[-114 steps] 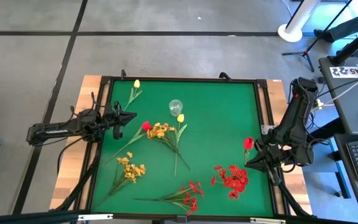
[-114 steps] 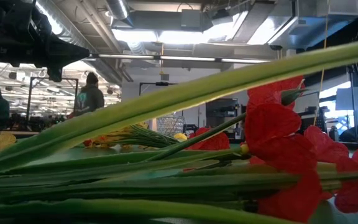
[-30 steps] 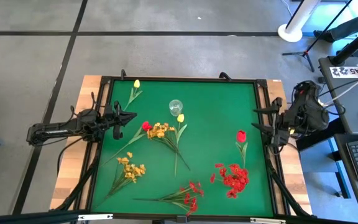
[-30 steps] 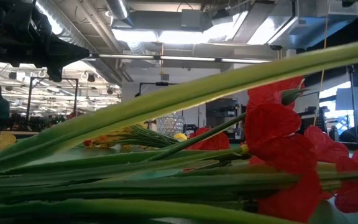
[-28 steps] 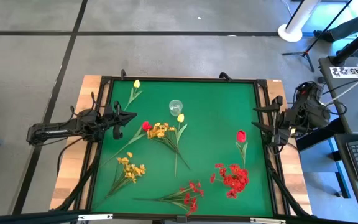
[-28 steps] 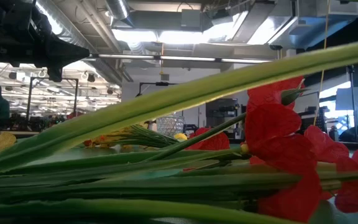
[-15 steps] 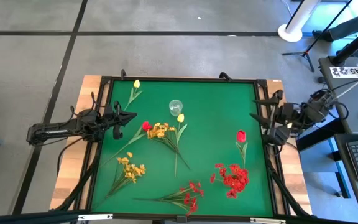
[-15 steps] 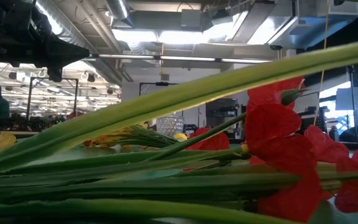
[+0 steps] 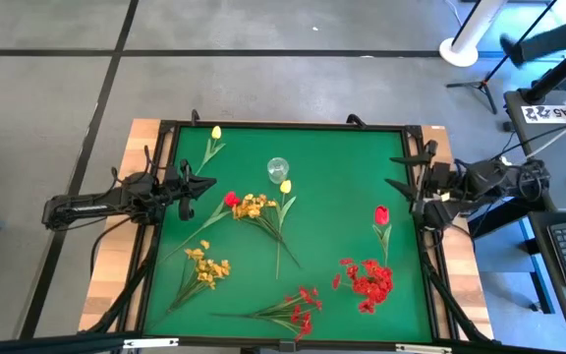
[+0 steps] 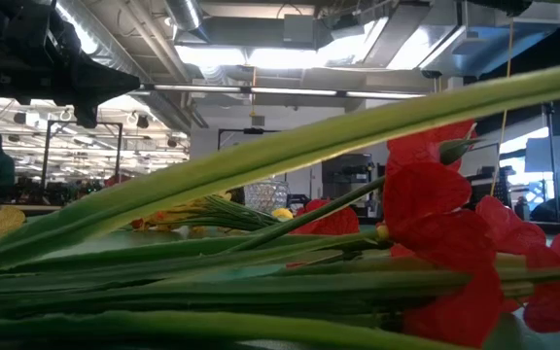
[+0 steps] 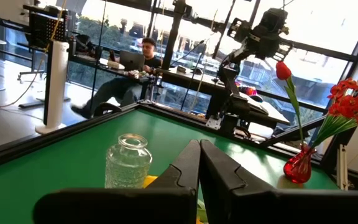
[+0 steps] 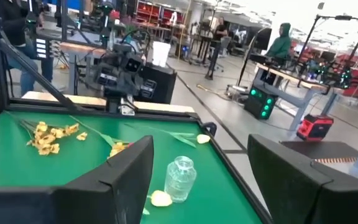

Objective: Sort flowers into vase by color
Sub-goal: Put the top left yellow flower into the transparent vase

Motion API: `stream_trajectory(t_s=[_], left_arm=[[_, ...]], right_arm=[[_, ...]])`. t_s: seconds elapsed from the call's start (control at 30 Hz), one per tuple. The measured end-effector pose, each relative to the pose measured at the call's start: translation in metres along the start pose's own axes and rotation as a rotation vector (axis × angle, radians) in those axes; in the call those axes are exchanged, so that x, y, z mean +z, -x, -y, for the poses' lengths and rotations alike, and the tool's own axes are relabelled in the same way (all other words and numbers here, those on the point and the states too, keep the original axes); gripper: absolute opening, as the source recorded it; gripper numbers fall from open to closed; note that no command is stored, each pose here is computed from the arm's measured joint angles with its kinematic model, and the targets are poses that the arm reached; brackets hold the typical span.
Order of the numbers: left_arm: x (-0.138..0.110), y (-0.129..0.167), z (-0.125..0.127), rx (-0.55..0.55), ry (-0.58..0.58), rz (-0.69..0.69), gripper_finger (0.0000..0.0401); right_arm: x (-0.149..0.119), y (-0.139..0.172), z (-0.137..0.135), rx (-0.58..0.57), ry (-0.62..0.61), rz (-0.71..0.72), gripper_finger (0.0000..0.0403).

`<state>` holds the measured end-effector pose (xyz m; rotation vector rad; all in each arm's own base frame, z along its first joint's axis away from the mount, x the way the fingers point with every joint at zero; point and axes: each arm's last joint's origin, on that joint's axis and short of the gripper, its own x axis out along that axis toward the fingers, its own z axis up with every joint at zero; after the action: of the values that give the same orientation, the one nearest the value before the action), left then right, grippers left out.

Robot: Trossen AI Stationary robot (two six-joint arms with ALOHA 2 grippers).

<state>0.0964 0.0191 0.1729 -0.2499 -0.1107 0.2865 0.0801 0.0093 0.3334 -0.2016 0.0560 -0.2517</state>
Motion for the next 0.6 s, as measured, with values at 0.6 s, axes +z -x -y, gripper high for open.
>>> stream_trajectory(t_s=[0.6], left_arm=[[0.0,0.0,0.0,0.0,0.002,0.0,0.0005]], right_arm=[[-0.009,-0.018,0.026,-0.16,0.055,-0.095,0.0259]])
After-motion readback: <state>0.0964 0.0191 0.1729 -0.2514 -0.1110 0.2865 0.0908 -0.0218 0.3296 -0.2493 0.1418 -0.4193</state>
